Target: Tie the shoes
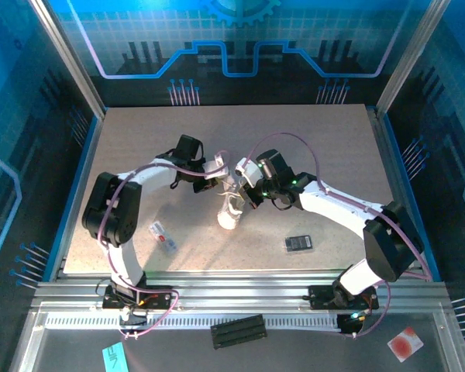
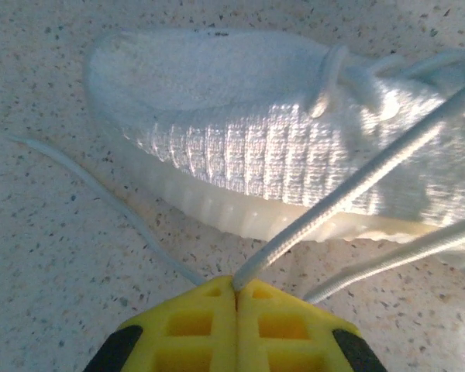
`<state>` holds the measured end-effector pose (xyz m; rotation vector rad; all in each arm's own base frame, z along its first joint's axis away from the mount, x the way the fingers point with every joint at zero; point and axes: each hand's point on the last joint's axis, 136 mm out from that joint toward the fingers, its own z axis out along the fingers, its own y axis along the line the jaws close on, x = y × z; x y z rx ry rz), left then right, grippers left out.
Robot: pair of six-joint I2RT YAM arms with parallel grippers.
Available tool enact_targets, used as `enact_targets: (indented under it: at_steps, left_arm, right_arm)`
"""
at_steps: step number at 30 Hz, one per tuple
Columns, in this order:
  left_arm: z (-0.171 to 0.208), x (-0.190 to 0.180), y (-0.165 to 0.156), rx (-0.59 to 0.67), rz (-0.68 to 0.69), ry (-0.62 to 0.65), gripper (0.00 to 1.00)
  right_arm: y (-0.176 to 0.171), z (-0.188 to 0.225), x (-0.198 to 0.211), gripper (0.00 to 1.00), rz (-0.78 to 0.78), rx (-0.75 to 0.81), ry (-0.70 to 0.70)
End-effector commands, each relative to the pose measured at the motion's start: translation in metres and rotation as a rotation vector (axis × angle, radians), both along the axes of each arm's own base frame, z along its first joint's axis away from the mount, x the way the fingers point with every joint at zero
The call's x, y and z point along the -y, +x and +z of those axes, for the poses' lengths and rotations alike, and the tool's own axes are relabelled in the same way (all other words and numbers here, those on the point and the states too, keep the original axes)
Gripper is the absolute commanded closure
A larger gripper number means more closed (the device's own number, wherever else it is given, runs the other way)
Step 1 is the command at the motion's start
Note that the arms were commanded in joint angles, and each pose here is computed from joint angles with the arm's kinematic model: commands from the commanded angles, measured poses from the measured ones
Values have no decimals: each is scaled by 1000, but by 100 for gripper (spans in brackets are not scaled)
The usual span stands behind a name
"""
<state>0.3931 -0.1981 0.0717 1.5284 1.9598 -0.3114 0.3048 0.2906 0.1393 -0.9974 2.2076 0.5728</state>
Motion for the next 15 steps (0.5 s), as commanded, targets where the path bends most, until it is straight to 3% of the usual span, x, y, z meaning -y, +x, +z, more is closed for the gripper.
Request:
enact_targets:
  at_steps: [1,6,10,15]
  left_arm:
    - [25,-10,-11,-14,56,9,100]
    - [52,-17,-35,-178,134,32,100]
    - [84,-14,-61,-387,205,55,100]
    - [115,8,-85,-665,267,-6,100]
  right_arm:
    - [7,14,4,100,-13,22,21]
    - [11,13,-4,100,-1,1,38]
    - [16,11,-9,100,-3,-15,41]
    - [22,11,-15,100,-12,-13,61]
